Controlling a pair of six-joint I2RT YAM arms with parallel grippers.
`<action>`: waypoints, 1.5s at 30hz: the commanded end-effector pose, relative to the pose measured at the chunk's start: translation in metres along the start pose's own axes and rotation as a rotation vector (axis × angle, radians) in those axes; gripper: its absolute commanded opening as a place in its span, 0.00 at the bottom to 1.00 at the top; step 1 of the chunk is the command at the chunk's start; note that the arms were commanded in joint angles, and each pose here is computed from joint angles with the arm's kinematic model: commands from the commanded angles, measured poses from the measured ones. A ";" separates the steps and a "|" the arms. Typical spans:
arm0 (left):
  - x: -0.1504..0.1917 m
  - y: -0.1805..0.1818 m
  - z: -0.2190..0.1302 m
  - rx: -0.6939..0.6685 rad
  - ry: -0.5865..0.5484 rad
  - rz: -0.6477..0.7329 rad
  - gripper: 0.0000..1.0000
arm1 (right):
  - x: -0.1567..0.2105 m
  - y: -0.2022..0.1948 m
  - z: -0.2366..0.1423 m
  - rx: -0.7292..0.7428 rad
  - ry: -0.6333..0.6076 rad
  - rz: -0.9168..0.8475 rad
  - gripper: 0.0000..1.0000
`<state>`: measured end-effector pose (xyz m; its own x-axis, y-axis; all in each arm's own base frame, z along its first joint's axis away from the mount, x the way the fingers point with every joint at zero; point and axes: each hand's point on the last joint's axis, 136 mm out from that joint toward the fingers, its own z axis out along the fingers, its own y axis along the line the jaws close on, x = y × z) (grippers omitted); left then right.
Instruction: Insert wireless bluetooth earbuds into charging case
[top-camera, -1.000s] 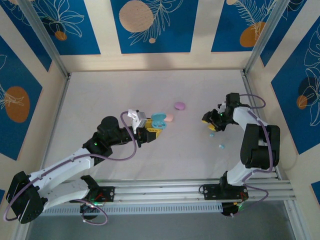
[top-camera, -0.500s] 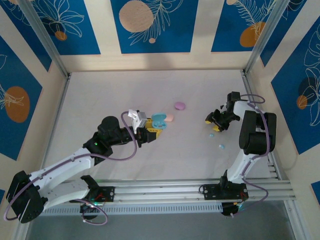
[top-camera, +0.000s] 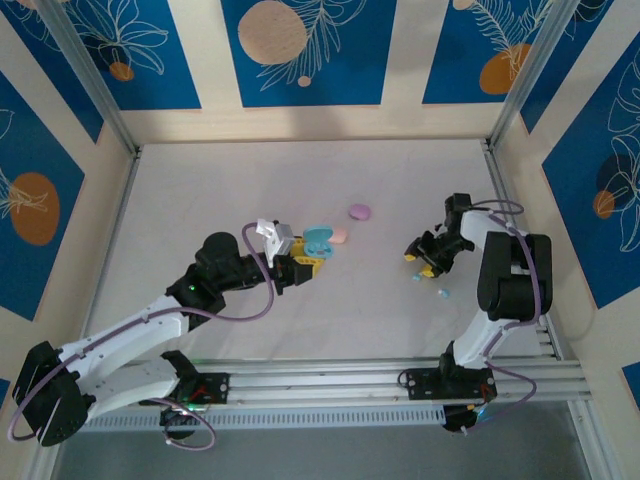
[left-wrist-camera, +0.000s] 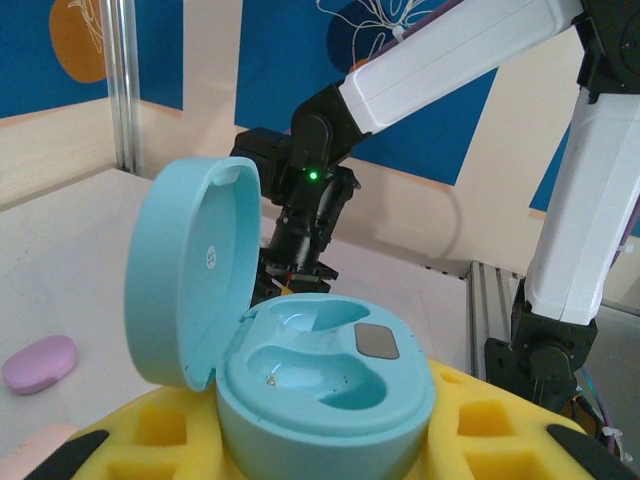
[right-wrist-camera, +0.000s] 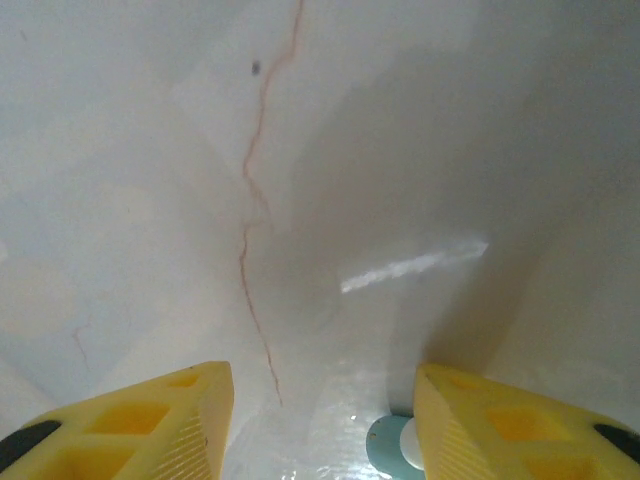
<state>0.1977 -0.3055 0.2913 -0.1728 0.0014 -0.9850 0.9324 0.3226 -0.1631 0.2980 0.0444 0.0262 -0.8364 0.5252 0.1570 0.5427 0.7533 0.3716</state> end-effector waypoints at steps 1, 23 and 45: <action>-0.012 -0.008 -0.002 0.016 -0.040 0.004 0.28 | 0.021 -0.001 -0.003 0.009 0.032 0.052 0.52; -0.011 -0.007 0.000 0.018 -0.040 -0.019 0.28 | 0.061 0.003 -0.010 0.071 0.018 0.012 0.52; -0.009 -0.007 -0.003 0.005 -0.033 -0.007 0.28 | 0.049 -0.003 0.010 0.275 0.032 -0.129 0.37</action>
<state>0.1958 -0.3055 0.2935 -0.1917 -0.0112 -0.9814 0.9289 0.3206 -0.1851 0.2570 0.0707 0.0205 -0.8955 0.4205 0.1458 0.4398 0.8864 0.1448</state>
